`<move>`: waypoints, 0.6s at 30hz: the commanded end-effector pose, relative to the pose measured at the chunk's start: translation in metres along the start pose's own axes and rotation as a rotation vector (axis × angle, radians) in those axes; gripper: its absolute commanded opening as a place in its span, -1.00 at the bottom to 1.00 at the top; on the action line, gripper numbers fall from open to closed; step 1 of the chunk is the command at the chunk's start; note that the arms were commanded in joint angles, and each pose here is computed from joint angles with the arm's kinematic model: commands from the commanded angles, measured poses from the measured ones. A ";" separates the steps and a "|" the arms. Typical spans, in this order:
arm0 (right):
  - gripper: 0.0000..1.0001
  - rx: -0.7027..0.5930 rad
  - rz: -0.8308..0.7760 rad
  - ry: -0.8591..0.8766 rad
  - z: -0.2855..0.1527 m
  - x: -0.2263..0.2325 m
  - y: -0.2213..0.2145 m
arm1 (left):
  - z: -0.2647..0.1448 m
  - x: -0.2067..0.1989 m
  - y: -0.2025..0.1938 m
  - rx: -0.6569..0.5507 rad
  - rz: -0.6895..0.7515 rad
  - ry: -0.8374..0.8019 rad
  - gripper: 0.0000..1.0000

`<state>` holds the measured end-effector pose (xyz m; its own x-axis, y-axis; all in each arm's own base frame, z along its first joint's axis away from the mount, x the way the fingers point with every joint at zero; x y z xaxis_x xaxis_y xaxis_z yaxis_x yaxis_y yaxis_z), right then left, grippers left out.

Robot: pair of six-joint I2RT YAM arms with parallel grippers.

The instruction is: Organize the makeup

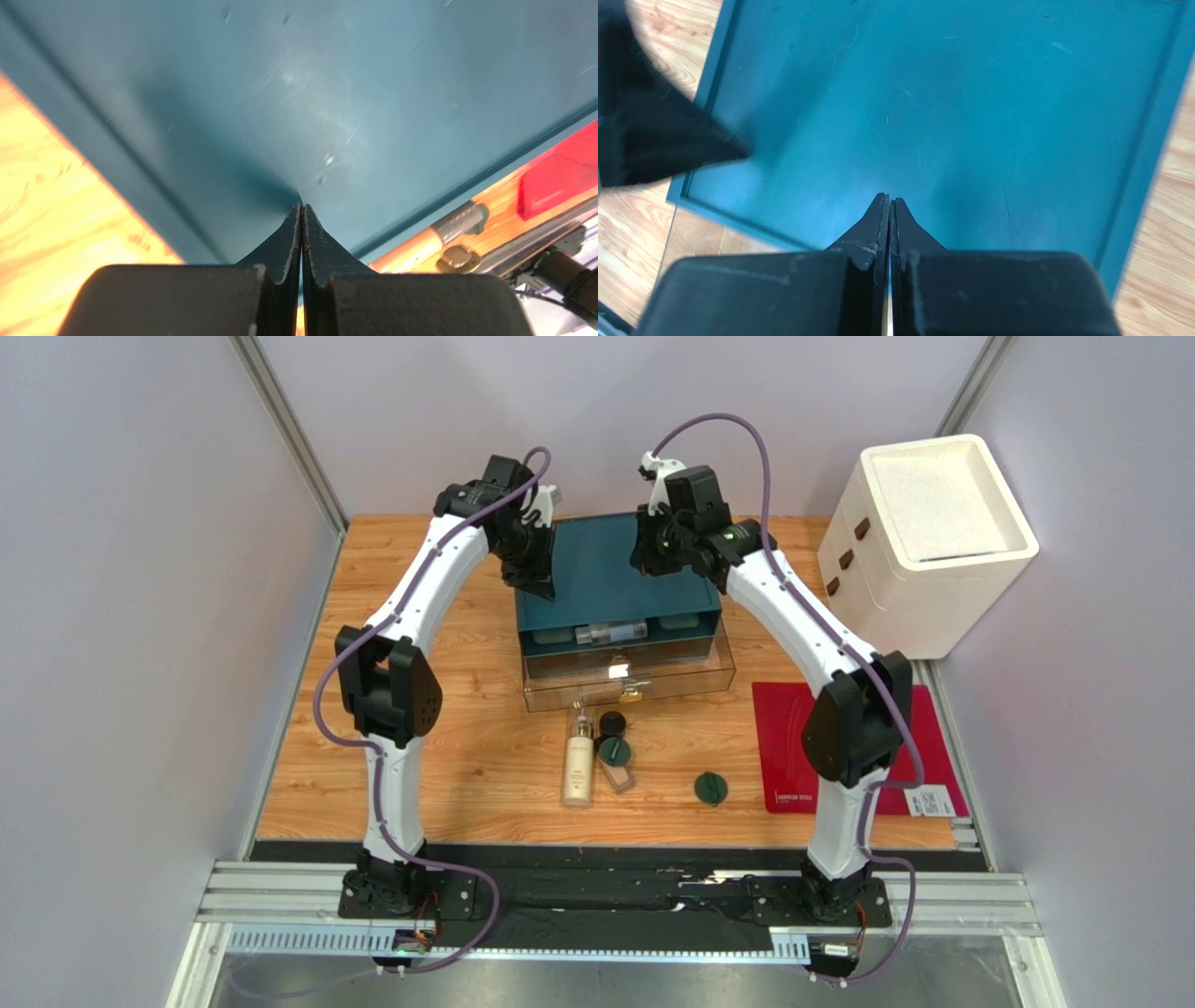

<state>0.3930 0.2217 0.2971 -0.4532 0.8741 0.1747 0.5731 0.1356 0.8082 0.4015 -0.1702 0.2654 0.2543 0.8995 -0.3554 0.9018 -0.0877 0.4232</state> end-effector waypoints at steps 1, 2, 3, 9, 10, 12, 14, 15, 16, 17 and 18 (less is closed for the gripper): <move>-1.00 0.105 0.096 0.046 0.014 -0.003 -0.003 | -0.056 -0.013 -0.005 -0.067 0.011 0.040 -1.00; -1.00 0.120 0.108 0.056 0.016 -0.006 -0.004 | -0.066 -0.017 -0.005 -0.097 0.010 0.031 -0.99; -1.00 0.137 0.125 0.059 0.019 -0.009 -0.006 | -0.085 -0.023 -0.007 -0.146 0.021 0.018 -0.96; -1.00 0.232 0.142 0.078 0.031 -0.018 -0.029 | -0.135 -0.033 -0.051 -0.229 -0.014 -0.034 -0.32; -1.00 0.245 0.137 0.079 0.030 -0.019 -0.031 | -0.137 -0.034 -0.060 -0.225 -0.017 -0.038 -0.18; -1.00 0.275 0.146 0.104 0.030 -0.022 -0.036 | -0.134 -0.030 -0.093 -0.192 -0.030 -0.038 -0.07; -1.00 0.295 0.161 0.123 0.031 -0.025 -0.040 | -0.126 -0.029 -0.129 -0.129 -0.038 -0.058 0.06; -1.00 0.300 0.167 0.129 0.031 -0.026 -0.041 | -0.124 -0.030 -0.141 -0.110 -0.037 -0.070 0.10; -1.00 0.304 0.174 0.133 0.031 -0.028 -0.043 | -0.121 -0.038 -0.155 -0.083 -0.028 -0.090 0.13; -1.00 0.313 0.183 0.143 0.031 -0.029 -0.046 | -0.116 -0.036 -0.175 -0.072 -0.029 -0.088 0.15; -1.00 0.319 0.189 0.144 0.031 -0.030 -0.048 | -0.114 -0.040 -0.186 -0.062 -0.025 -0.099 0.20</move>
<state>0.4113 0.2105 0.2530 -0.4152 0.8364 0.3580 0.7657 0.1088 0.6339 0.2133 -0.1273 0.3321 0.2843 0.8694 -0.4042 0.8349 -0.0173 0.5501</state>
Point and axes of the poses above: each gripper's point midway between its finger pads, its own z axis out along the fingers, its own x axis along the line the jaws close on, y = z × x, the point moved 10 cm from there along -z, back along the fingers, and after that the axes turned 3 degrees about -z, right-handed, at the moved point
